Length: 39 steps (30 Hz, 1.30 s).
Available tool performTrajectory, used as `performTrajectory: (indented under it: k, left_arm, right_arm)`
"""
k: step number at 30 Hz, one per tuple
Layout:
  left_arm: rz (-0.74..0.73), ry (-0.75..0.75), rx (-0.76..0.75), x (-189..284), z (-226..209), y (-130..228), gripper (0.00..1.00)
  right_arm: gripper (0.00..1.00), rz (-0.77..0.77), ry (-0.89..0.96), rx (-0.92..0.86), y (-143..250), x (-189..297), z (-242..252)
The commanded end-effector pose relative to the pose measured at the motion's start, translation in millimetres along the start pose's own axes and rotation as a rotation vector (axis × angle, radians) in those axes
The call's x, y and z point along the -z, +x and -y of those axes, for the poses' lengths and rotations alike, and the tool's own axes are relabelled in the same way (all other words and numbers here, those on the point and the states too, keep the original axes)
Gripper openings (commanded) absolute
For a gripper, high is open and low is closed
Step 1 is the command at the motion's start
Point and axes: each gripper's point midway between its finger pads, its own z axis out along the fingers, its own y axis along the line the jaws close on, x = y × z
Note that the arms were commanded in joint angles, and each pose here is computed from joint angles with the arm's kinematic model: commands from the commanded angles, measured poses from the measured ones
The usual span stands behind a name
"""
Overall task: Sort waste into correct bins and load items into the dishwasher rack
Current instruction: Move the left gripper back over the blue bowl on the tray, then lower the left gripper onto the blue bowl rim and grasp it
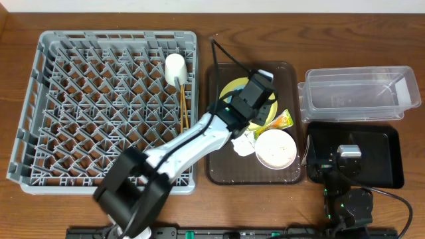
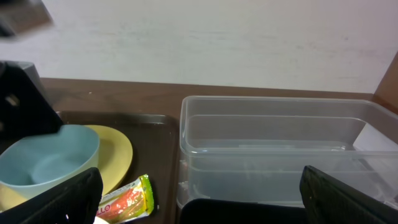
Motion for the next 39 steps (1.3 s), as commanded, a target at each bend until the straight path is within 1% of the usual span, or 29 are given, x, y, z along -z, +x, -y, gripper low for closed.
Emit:
performTrajectory:
  k: [1,7,15,16,18,28,31,35,39]
  left_arm:
    - [-0.022,-0.036,-0.029,-16,-3,13,0.44]
    - [-0.077,-0.04,-0.05,-38,1,36,0.43]
    - [-0.08,-0.038,-0.053,-41,3,39,0.43]
    - [-0.083,-0.037,-0.054,-41,3,39,0.39]
    - [-0.089,-0.033,-0.057,-41,5,41,0.36]
    - [-0.131,-0.051,-0.071,-60,3,61,0.34]
    - [-0.121,-0.063,-0.071,-61,1,59,0.32]
    - [-0.091,-0.093,-0.071,-58,-3,51,0.32]
    - [-0.068,-0.09,-0.067,-51,-2,42,0.32]
  right_arm:
    - [0.99,-0.003,0.008,0.004,1,0,2]
    - [0.99,-0.003,0.008,0.004,1,0,2]
    - [0.99,-0.003,0.008,0.004,1,0,2]
    - [0.99,-0.003,0.008,0.004,1,0,2]
    - [0.99,-0.003,0.008,0.004,1,0,2]
    - [0.99,-0.003,0.008,0.004,1,0,2]
    - [0.99,-0.003,0.008,0.004,1,0,2]
    - [0.99,-0.003,0.008,0.004,1,0,2]
    - [0.99,-0.003,0.008,0.004,1,0,2]
